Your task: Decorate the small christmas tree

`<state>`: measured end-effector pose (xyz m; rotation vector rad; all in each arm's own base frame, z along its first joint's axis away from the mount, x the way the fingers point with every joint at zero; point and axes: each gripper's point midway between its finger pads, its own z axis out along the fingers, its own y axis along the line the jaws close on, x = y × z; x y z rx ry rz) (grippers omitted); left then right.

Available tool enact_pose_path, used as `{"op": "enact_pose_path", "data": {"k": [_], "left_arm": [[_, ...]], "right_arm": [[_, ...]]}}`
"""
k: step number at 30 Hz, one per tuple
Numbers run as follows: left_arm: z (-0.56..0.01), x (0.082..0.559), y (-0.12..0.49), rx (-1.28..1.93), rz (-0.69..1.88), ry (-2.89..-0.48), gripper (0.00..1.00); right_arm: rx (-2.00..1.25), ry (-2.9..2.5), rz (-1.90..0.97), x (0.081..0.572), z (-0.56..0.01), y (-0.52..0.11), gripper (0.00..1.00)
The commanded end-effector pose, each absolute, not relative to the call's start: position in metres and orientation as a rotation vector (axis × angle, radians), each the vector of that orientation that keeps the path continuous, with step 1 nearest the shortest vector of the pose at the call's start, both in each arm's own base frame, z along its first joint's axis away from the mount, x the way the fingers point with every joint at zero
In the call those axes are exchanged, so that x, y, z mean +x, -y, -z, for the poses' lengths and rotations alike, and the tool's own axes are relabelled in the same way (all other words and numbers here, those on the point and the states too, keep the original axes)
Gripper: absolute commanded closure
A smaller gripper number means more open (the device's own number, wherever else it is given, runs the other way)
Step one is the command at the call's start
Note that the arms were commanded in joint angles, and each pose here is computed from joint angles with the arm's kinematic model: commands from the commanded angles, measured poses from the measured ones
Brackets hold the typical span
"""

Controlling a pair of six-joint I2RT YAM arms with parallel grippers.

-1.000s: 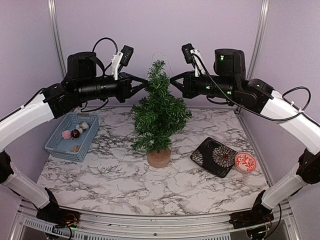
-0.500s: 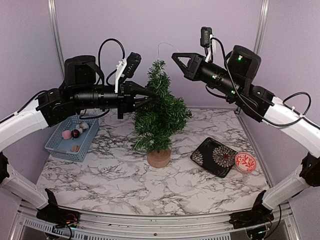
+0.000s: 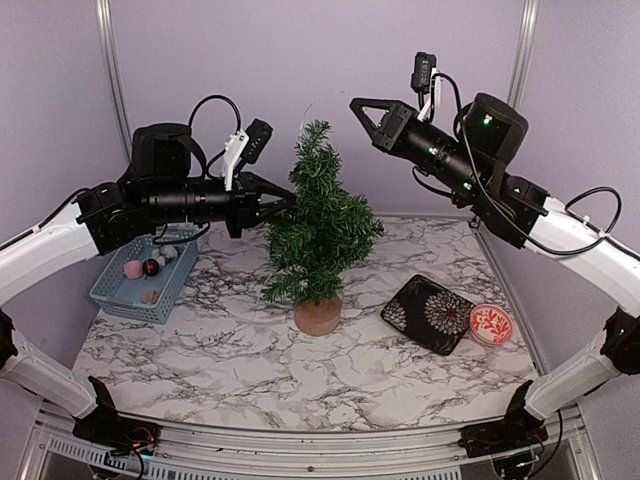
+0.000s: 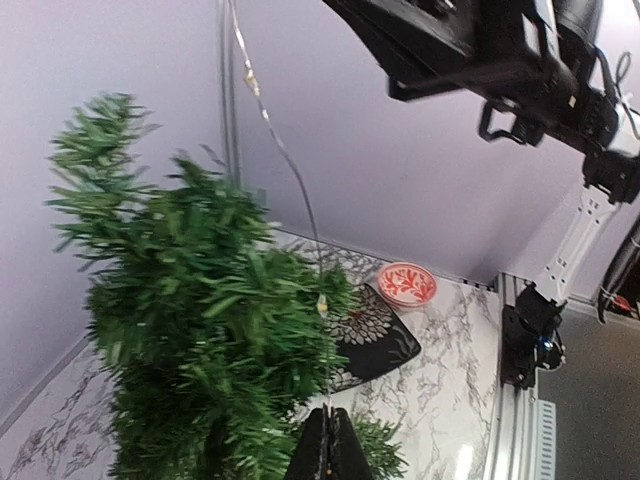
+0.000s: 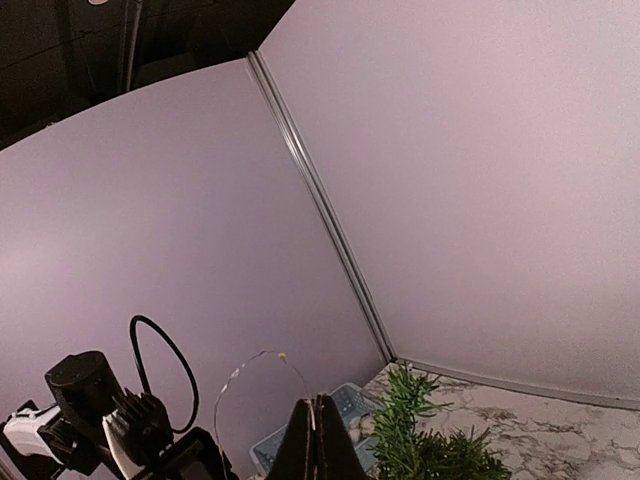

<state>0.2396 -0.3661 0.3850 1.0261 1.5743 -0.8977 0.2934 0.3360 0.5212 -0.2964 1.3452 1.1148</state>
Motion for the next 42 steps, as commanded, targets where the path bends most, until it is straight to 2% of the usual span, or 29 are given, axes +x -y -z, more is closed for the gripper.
{"op": "enact_pose_path", "data": {"k": [1, 10, 14, 27, 42], "left_arm": [[-0.431, 0.266, 0.335, 0.808, 0.876, -1.518, 1.0], [-0.431, 0.322, 0.312, 0.583, 0.79, -1.615, 1.0], [-0.421, 0.334, 0.318, 0.577, 0.803, -1.667, 1.0], [-0.399, 0.301, 0.318, 0.724, 0.853, -1.624, 1.0], [-0.36, 0.284, 0.322, 0.852, 0.865, -1.736, 1.0]], "right_arm": [[-0.275, -1.436, -0.991, 0.306, -0.501, -0.325, 1.0], [-0.267, -1.582, -0.849, 0.339, -0.471, -0.34, 1.0], [-0.271, -1.648, -0.802, 0.351, -0.455, -0.347, 1.0], [-0.281, -1.69, -0.78, 0.341, -0.425, -0.335, 1.0], [-0.412, -1.789, -0.779, 0.331, -0.392, -0.345, 1.0]]}}
